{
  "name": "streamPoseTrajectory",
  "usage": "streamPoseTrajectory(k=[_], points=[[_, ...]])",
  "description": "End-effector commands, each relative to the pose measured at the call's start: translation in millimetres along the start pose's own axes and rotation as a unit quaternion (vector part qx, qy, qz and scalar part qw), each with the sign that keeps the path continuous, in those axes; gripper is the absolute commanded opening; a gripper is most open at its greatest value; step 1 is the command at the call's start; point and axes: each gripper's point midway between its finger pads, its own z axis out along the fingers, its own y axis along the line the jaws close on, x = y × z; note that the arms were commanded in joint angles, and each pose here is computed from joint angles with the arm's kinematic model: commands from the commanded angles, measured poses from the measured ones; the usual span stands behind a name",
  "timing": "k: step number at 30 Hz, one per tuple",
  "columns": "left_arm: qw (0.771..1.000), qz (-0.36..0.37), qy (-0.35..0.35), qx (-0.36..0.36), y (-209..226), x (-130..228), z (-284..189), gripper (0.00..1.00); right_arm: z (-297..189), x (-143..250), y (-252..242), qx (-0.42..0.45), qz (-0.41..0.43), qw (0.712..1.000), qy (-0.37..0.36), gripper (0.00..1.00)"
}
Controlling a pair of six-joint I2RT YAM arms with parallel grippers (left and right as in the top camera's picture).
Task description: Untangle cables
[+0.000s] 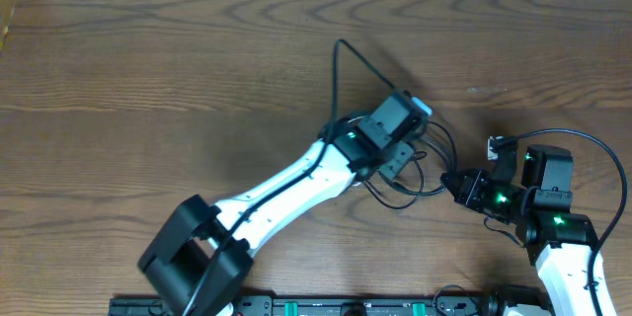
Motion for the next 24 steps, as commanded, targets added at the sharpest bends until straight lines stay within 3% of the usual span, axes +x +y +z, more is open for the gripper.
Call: streamPoseTrajectory(k=[1,5,11,24], points=[[1.000,0.012,0.008,-0.026,5,-1,5,0.55,-4,-6,5,-0.005,0.000,1.000,-0.008,0.01],[1.000,0.019,0.010,-0.023,-1,1,5,0.55,-4,-6,5,-0.005,0.000,1.000,-0.008,0.01],[0.999,0.034,0.002,-0.027,-5,-3,5,0.45,-4,-6,5,-0.005,0.000,1.000,-0.008,0.01],[0.998,0.057,0.017,-0.027,-6,5,21,0.45,-4,-6,5,-0.005,0.001,1.000,-0.008,0.01]])
